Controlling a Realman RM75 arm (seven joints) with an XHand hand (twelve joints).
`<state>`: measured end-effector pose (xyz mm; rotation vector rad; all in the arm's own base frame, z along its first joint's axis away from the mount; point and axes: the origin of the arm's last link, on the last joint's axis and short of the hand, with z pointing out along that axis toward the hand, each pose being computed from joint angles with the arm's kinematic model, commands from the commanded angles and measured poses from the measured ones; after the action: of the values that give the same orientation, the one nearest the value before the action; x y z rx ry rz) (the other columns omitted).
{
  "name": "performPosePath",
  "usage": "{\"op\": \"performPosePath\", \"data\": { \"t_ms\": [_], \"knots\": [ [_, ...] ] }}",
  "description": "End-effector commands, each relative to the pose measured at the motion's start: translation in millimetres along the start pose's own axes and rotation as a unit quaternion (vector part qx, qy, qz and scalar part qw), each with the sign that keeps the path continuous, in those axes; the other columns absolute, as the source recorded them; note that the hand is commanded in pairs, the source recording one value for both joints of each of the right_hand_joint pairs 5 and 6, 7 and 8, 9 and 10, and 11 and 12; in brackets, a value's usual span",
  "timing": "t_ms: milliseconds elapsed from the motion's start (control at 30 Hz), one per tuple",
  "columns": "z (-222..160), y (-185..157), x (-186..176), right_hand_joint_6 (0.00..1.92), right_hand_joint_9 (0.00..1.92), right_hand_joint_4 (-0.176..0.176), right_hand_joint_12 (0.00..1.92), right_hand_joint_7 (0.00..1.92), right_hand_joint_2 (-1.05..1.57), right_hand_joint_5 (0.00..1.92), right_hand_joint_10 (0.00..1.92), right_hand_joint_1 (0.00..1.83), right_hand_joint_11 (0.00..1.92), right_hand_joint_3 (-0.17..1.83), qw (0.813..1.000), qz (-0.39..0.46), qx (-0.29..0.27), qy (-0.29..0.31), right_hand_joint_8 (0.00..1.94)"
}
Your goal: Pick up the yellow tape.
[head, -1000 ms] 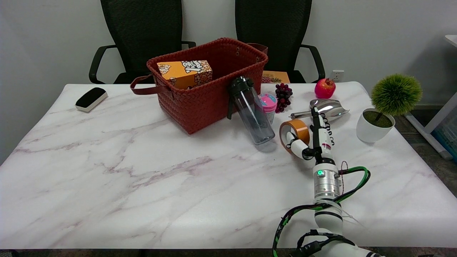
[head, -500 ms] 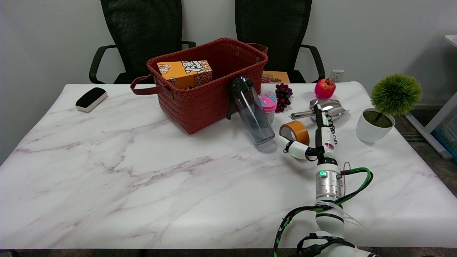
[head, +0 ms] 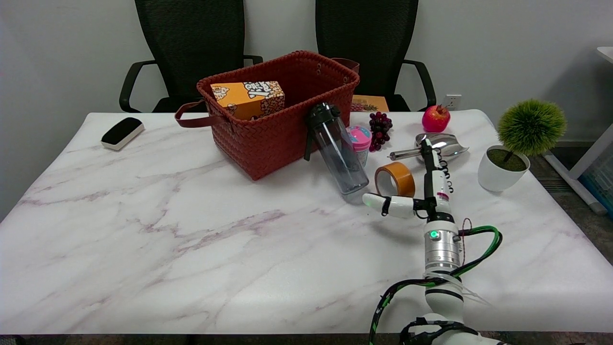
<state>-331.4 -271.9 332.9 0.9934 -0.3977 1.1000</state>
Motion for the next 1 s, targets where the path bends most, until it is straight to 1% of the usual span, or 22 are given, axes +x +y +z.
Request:
{"op": "performPosePath", "data": {
  "t_ms": [33,133,300,533,633,667,700,733,767,800,867,933,1000],
  "knots": [
    [-1,2,-2,0.12,0.01,0.000,0.30,0.26,0.00,0.12,0.01,1.23,0.30,0.39,1.000,0.000,-0.001,-0.013,0.26],
    [0,4,-5,0.14,0.01,0.000,0.36,0.32,-0.03,0.14,0.01,1.24,0.36,0.42,1.000,0.000,-0.007,-0.025,0.32],
    [3,6,-7,0.17,0.01,0.000,0.39,0.39,-0.04,0.17,0.01,1.23,0.39,0.44,0.999,0.000,-0.012,-0.034,0.39],
    [10,8,-9,0.18,0.01,0.000,0.40,0.40,-0.04,0.18,0.01,1.25,0.40,0.44,0.999,-0.003,-0.022,-0.047,0.40],
    [12,9,-10,0.19,0.01,0.000,0.41,0.41,-0.04,0.19,0.01,1.25,0.41,0.43,0.998,-0.004,-0.024,-0.051,0.41],
    [13,8,-10,0.19,0.01,0.000,0.45,0.41,-0.03,0.19,0.01,1.25,0.45,0.43,0.998,-0.003,-0.022,-0.051,0.41],
    [13,8,-10,0.19,0.02,0.000,0.61,0.42,-0.03,0.19,0.02,1.25,0.61,0.42,0.998,-0.004,-0.021,-0.051,0.42],
    [13,8,-10,0.19,0.03,0.000,0.90,0.45,-0.02,0.19,0.03,1.24,0.90,0.43,0.999,-0.004,-0.020,-0.050,0.45],
    [14,7,-10,0.20,0.05,0.000,1.14,0.51,-0.01,0.20,0.05,1.22,1.14,0.45,0.999,-0.004,-0.020,-0.050,0.51],
    [14,7,-10,0.24,0.14,0.000,1.38,0.66,0.00,0.24,0.14,1.21,1.38,0.50,0.999,-0.005,-0.019,-0.050,0.66],
    [14,7,-10,0.34,0.28,0.000,1.56,0.81,0.03,0.34,0.28,1.20,1.56,0.57,0.999,-0.006,-0.018,-0.049,0.81],
    [14,7,-10,0.46,0.45,0.000,1.69,0.99,0.06,0.46,0.45,1.18,1.69,0.62,0.999,-0.004,-0.017,-0.048,0.99],
    [14,7,-11,0.58,0.68,0.000,1.78,1.17,0.14,0.58,0.68,1.16,1.78,0.64,0.999,-0.003,-0.017,-0.048,1.17]
  ]
}}
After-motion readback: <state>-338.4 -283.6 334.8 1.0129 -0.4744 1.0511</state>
